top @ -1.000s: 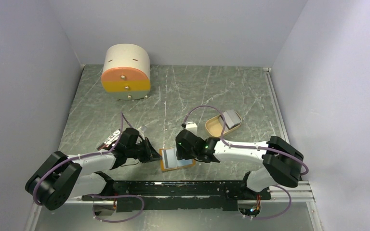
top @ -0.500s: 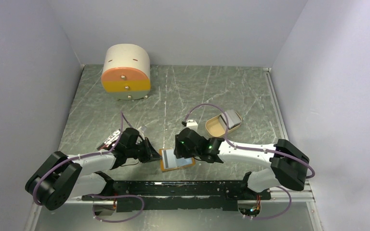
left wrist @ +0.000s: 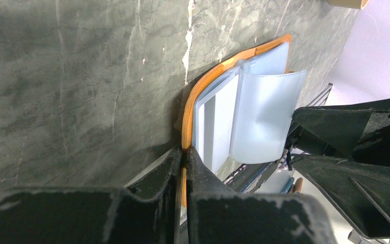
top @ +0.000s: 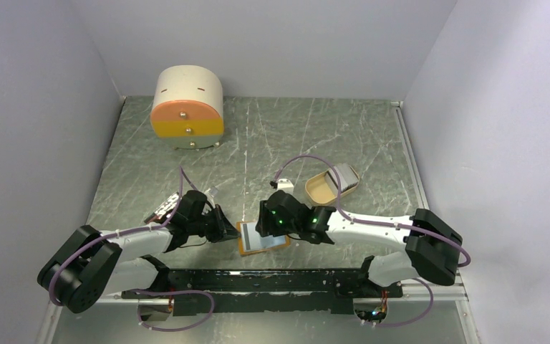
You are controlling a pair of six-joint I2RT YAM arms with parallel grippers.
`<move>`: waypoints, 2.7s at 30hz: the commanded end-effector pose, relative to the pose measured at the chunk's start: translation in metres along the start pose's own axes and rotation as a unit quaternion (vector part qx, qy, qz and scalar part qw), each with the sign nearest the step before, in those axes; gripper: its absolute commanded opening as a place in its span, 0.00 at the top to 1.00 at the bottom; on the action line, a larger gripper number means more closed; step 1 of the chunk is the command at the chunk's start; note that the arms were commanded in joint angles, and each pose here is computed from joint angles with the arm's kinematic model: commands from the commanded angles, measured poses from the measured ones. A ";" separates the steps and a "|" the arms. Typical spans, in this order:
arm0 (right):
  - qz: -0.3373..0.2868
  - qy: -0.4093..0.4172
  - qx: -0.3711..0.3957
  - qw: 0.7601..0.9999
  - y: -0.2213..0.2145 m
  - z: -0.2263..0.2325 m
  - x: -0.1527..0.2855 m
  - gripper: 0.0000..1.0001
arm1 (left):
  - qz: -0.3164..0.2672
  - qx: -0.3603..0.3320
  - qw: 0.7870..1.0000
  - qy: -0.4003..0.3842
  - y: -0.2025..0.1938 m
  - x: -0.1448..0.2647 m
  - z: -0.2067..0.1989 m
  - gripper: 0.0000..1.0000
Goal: Put the credit cards into the card holder
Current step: Turn over the card slot in the card holder.
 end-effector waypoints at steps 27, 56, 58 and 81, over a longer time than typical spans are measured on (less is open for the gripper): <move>0.012 0.169 -0.045 0.985 -0.007 0.024 -0.015 0.31 | 0.013 0.014 0.994 -0.108 0.000 0.007 -0.027 0.76; 0.006 0.145 -0.085 0.986 -0.013 -0.009 -0.024 0.72 | -0.001 0.003 0.986 -0.164 0.005 0.004 -0.035 0.60; 0.007 0.138 -0.079 0.987 -0.013 -0.010 -0.025 0.72 | 0.001 0.001 0.987 -0.160 0.005 0.003 -0.035 0.61; -0.141 -0.204 0.092 0.964 0.099 -0.069 0.054 0.31 | -0.014 -0.037 0.994 -0.099 0.008 0.004 -0.030 0.91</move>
Point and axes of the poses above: each gripper's point midway between its finger pads, its own x axis back along the fingers, its own z axis along the line the jaws close on, y = z × x, the point moved 6 cm from there along x, back along the fingers, and after that the axes turned 3 degrees about -x, right-handed, at the moved point
